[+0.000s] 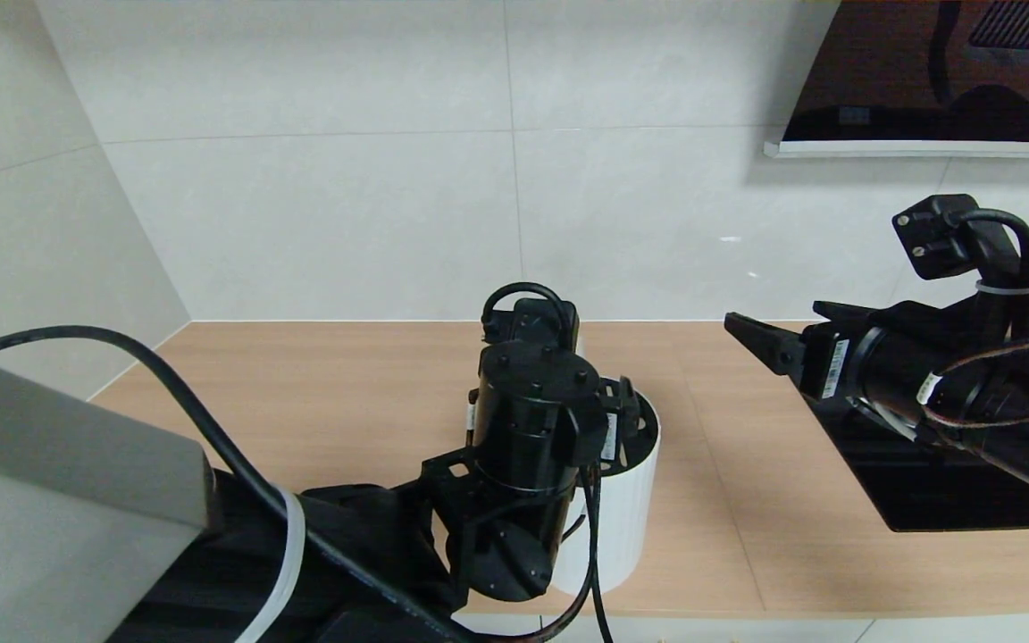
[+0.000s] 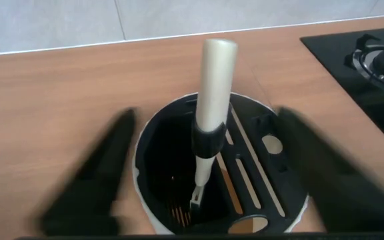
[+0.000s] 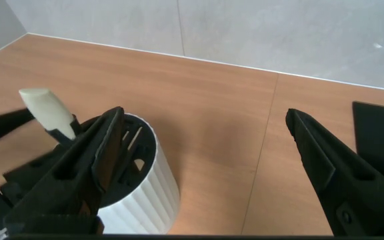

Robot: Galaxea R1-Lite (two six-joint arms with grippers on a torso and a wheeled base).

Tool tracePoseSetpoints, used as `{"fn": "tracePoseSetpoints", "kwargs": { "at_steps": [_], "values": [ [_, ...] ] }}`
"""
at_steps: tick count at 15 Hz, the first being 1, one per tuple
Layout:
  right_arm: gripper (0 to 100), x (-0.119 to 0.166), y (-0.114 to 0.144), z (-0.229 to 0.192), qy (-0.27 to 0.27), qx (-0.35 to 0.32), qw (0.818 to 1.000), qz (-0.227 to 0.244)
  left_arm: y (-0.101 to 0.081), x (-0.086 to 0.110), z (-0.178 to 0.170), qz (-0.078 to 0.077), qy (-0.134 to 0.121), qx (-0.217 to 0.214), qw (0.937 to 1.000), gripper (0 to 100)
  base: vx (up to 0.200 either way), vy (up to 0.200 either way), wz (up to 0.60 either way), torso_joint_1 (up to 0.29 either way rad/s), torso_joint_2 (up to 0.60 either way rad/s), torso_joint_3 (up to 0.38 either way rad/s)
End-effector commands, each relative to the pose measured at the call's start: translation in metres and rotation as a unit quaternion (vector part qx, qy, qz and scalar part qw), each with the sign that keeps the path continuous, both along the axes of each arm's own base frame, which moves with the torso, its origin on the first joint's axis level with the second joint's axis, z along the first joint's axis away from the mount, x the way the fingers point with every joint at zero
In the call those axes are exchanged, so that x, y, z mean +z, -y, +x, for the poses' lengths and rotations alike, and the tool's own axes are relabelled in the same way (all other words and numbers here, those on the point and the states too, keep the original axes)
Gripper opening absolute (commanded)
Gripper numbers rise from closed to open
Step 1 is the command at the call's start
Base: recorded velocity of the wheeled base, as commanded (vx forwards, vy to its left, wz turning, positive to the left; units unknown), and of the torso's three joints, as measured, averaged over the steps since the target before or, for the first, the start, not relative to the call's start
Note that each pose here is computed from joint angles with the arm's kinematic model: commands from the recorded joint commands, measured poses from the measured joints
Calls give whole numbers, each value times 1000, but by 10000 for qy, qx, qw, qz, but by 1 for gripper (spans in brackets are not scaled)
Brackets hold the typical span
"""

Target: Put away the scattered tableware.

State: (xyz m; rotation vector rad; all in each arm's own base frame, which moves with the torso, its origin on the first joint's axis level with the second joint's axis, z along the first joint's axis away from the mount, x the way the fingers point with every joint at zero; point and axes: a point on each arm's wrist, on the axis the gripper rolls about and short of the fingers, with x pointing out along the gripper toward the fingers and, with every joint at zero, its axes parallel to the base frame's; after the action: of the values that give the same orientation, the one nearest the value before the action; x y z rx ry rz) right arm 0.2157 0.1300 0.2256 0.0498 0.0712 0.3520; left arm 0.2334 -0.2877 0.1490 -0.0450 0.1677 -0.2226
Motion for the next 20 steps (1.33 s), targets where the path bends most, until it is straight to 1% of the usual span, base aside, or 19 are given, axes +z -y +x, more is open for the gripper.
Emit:
{"fn": "tracePoseSetpoints", "kwargs": {
  "at_steps": [1,3,4,5,6,7,8,9,10,11,12,13,14,15,16,17,19,20],
  "values": [
    [100,0,0,0,-2,0,10000,-4,-1,2,-1,-20,16,-1,10000,100,0,0,0,0,0,0],
    [100,0,0,0,-2,0,10000,-4,-2,5,-2,-51,39,-1,10000,100,0,0,0,0,0,0],
    [100,0,0,0,-4,-1,10000,4,-9,16,-7,-174,113,-45,9998,100,0,0,0,0,0,0],
    [100,1,0,0,26,-1,10000,31,-22,36,-17,-470,265,-176,9984,100,0,0,0,0,0,0],
    [100,2,1,-1,40,-2,10000,58,-30,47,-24,-645,351,-358,9967,100,0,0,0,0,0,0],
    [100,5,2,-3,105,-17,9999,98,-56,75,-46,-998,573,-911,9892,100,0,0,0,0,0,0],
    [100,8,3,-5,149,-16,9998,108,-74,96,-61,-1277,789,-1257,9806,100,0,0,0,0,0,0],
    [100,9,5,-7,177,-23,9998,99,-90,112,-71,-1461,979,-1406,9743,100,0,0,0,0,0,0],
    [100,11,7,-11,235,-61,9996,116,-104,120,-81,-1549,1116,-1484,9703,100,0,0,0,0,0,0],
    [100,18,12,-17,381,-91,9991,128,-117,126,-87,-1612,1245,-1540,9669,100,0,0,0,0,0,0],
    [100,29,18,-27,614,-116,9979,187,-133,130,-89,-1589,1405,-1514,9655,100,0,0,0,0,0,0],
    [100,38,24,-37,781,-120,9966,250,-150,131,-91,-1586,1499,-1414,9656,100,0,0,0,0,0,0],
    [100,44,30,-44,900,-131,9954,315,-162,129,-93,-1558,1549,-1320,9666,100,0,0,0,0,0,0],
    [100,49,41,-56,1003,-225,9941,361,-185,125,-103,-1534,1638,-1122,9680,100,0,0,0,0,0,0],
    [100,51,51,-67,1062,-311,9932,350,-202,122,-113,-1499,1670,-945,9699,100,0,0,0,0,0,0],
    [100,51,63,-83,1135,-369,9923,321,-219,120,-128,-1452,1688,-758,9720,100,0,0,0,0,0,0],
    [100,35,85,-123,1150,-387,9922,274,-250,124,-168,-1550,1911,-659,9670,100,0,0,0,0,0,0],
    [100,25,97,-144,1136,-402,9924,246,-265,123,-188,-1527,1971,-581,9667,100,0,0,0,0,0,0]
  ]
}}
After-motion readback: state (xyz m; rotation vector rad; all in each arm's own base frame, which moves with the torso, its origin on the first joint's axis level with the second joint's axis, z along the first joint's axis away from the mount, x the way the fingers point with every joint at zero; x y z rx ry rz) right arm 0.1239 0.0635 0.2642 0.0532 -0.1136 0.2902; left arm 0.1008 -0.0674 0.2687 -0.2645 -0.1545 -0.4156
